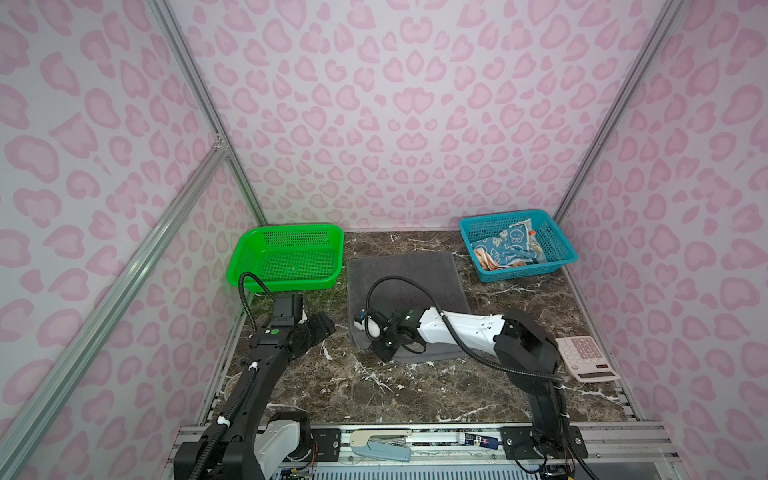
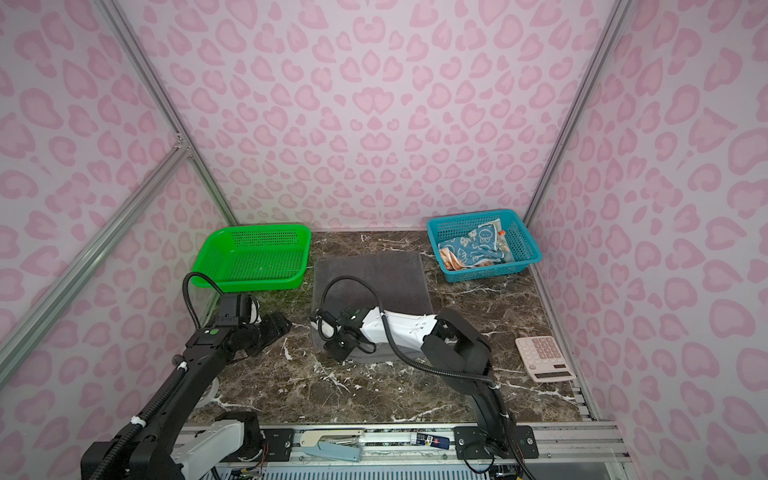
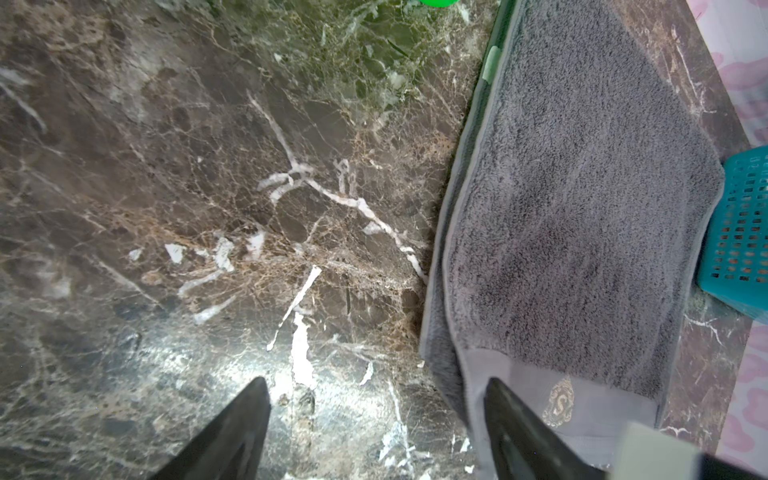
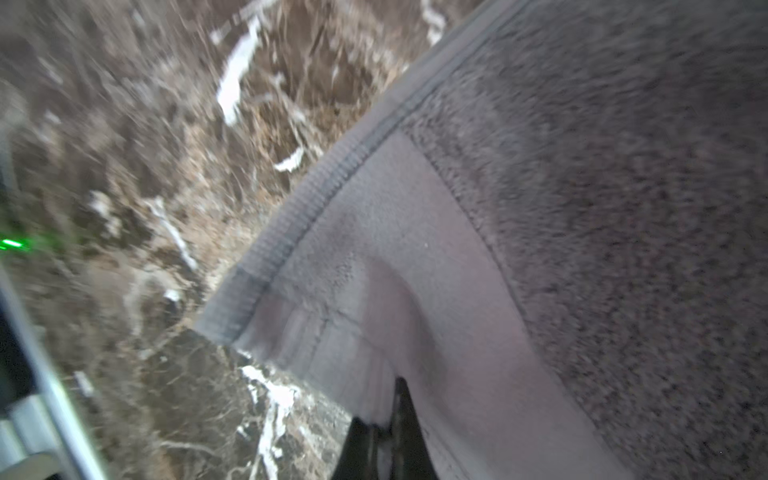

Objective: Fold and stack the towels

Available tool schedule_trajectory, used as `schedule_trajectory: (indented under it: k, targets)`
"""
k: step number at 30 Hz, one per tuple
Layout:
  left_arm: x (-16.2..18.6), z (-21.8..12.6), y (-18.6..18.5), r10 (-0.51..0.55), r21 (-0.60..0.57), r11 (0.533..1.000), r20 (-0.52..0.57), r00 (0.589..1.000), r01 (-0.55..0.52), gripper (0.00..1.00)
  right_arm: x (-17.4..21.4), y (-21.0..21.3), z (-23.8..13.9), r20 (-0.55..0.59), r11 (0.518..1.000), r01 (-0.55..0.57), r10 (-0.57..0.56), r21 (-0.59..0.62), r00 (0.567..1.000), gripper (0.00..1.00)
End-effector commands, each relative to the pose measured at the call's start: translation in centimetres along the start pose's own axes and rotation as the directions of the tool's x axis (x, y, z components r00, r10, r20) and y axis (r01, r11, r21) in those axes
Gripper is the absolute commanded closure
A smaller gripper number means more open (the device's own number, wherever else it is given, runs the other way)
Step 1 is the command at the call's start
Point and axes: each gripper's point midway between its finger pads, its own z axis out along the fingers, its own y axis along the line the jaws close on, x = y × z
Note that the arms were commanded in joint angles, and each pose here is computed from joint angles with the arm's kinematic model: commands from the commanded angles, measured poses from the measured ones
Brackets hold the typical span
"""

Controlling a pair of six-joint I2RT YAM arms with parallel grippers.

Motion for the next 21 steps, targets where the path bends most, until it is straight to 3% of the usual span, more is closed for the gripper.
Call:
schedule_trajectory:
  k: [1, 6, 11, 17, 21]
  targets:
    - [-0.7, -0.2, -0.6, 0.023, 0.016, 1.0, 0.011, 1.0, -0.023, 0.18, -2.1, 3.3, -2.0, 0.074, 0.933, -0.09, 0.123, -0.349, 0.99, 0.93]
    - [-0.7, 0.3, -0.9, 0.024, 0.024, 0.999, -0.006, 1.0, -0.023, 0.18, -0.5, 4.6, -0.9, -0.056, 0.931, -0.071, 0.054, -0.359, 0.997, 0.72]
    - [-0.6, 0.5, -0.8, 0.027, 0.02, 0.999, -0.018, 0.999, -0.027, 0.18, 0.1, 3.6, 0.1, -0.084, 0.944, -0.139, 0.119, -0.298, 0.989, 0.54]
    - [-0.7, 0.7, -1.1, 0.028, 0.032, 0.999, -0.022, 0.999, -0.028, 0.18, -0.3, 0.8, -1.6, -0.016, 0.983, -0.131, 0.13, -0.132, 0.991, 0.52]
    - [-0.4, 0.7, -3.0, 0.07, 0.136, 0.989, -0.04, 0.997, -0.064, 0.19, 0.1, -2.1, -3.8, 0.063, 0.994, -0.102, 0.099, 0.039, 0.993, 0.53]
